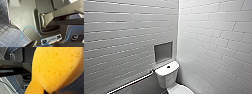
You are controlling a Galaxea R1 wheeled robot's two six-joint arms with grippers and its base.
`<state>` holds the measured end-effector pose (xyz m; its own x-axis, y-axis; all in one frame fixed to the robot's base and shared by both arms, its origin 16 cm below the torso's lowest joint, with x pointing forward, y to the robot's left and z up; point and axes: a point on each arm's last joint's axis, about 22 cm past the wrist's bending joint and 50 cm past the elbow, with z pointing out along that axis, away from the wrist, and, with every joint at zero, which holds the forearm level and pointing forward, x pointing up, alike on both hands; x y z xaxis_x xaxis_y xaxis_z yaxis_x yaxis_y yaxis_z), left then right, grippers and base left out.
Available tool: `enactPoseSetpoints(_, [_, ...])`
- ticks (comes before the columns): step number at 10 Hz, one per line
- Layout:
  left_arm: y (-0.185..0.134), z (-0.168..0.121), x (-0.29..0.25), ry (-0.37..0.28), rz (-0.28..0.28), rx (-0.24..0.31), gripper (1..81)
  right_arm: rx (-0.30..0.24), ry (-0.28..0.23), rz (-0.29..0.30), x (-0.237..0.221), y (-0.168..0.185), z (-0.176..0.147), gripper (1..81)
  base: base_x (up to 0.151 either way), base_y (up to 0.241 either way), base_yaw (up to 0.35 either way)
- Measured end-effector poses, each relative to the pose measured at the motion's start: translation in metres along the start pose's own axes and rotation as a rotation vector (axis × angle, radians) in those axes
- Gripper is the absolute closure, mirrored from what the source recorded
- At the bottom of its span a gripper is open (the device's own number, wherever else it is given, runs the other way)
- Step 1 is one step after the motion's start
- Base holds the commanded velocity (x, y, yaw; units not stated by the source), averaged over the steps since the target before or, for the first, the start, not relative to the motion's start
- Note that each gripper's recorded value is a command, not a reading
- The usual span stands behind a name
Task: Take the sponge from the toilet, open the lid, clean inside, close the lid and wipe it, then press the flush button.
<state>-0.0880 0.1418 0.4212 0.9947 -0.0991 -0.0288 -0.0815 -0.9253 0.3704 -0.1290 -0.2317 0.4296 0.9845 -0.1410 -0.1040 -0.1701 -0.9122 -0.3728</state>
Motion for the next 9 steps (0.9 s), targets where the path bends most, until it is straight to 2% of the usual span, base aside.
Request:
enactPoseSetpoints(1, [0.000, 0.000, 0.000, 0.000, -0.001, -0.001, 1.0, 0.001, -0.007, -0.009, -0.001, -0.007, 0.004, 81.1, 0.000, 0.000, 0.000])
enactPoseSetpoints(3, [0.000, 0.000, 0.000, 0.000, -0.001, 0.000, 1.0, -0.070, -0.074, -0.065, -0.006, -0.016, 0.016, 81.1, 0.000, 0.000, 0.000])
enactPoseSetpoints(5, [-0.003, 0.000, 0.000, 0.000, -0.005, 0.006, 1.0, -0.123, -0.130, -0.194, -0.001, -0.014, 0.020, 81.1, 0.000, 0.000, 0.000])
enactPoseSetpoints(6, [-0.006, -0.001, 0.001, 0.000, -0.011, 0.011, 1.0, -0.134, -0.151, -0.237, 0.001, -0.011, 0.019, 81.1, 0.000, 0.000, 0.000])
enactPoseSetpoints(7, [-0.005, -0.001, 0.003, 0.006, -0.018, 0.009, 1.0, -0.142, -0.175, -0.219, 0.000, -0.010, 0.018, 81.1, 0.000, 0.000, 0.000])
enactPoseSetpoints(9, [-0.004, -0.001, 0.007, 0.035, -0.022, 0.007, 1.0, -0.115, -0.147, -0.147, 0.016, -0.020, 0.021, 81.1, 0.000, 0.000, 0.000])
